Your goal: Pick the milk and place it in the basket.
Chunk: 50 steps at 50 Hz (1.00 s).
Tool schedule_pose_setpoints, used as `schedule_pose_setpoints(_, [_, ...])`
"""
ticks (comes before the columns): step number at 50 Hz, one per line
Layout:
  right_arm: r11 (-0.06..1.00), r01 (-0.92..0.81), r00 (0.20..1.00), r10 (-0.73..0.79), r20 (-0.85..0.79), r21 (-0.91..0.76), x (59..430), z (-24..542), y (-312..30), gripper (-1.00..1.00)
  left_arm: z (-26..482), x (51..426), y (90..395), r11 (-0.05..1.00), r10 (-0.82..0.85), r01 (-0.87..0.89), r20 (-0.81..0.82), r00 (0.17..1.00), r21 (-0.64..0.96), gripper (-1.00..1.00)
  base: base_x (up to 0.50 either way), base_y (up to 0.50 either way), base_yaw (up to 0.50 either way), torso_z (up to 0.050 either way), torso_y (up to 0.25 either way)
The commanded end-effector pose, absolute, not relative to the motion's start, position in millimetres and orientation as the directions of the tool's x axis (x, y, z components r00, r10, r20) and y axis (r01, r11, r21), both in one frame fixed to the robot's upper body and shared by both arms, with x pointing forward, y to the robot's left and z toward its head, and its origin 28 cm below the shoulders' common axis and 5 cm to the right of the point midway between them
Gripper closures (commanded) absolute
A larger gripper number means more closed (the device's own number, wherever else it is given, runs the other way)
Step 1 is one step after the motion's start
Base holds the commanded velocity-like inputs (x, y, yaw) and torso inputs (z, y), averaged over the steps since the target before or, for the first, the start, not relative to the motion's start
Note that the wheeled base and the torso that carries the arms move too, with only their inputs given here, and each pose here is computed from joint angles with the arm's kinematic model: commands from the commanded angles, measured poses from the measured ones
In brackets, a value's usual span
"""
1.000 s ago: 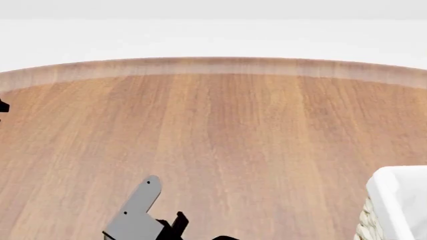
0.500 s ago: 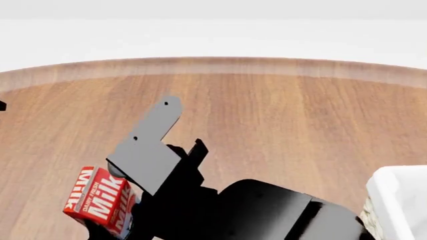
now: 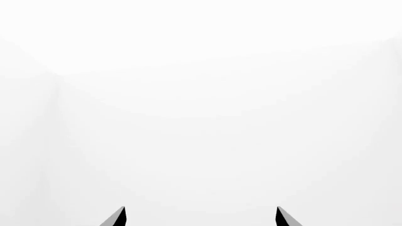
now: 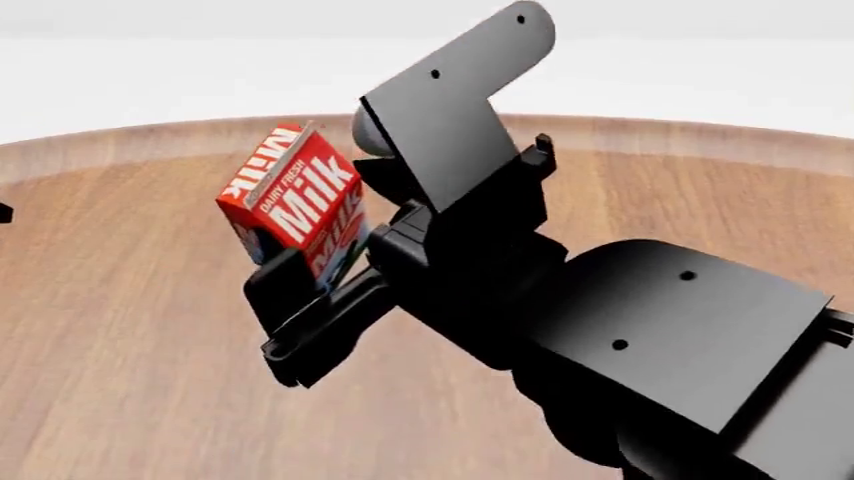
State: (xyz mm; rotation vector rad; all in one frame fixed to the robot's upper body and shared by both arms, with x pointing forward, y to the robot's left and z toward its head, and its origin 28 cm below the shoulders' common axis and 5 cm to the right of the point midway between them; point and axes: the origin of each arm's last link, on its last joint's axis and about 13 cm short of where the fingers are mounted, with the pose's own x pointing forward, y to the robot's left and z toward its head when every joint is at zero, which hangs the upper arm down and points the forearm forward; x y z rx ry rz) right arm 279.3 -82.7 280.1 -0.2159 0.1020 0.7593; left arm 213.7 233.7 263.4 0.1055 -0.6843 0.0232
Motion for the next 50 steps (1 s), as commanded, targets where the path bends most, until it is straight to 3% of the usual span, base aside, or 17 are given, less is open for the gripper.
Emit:
schedule_pose_setpoints(1, [0.826,-0.555,0.832,0.553,-0.044,-0.098,287.9,298.6,-109.8,1.00,262.0,214.0,234.0,0.994,-0.012,-0.058,0.631,0.776,0.089,-1.00,0.00,0.00,0.00,0.000,0.000])
schedule_pose_setpoints(21, [0.931,-0.359,0.933,0.359,-0.006,-0.061,305.1,290.1,-127.0,1.00,261.7,214.3,234.2,0.994,-0.009,-0.061,0.629,0.778,0.089,-1.00,0.00,0.00,0.00,0.001,0.001])
schedule_pose_setpoints(50, [0.927,-0.369,0.930,0.368,-0.028,-0.073,306.8,285.4,-125.1,1.00,262.0,214.4,233.7,0.994,-0.011,-0.058,0.630,0.777,0.090,-1.00,0.00,0.00,0.00,0.000,0.001])
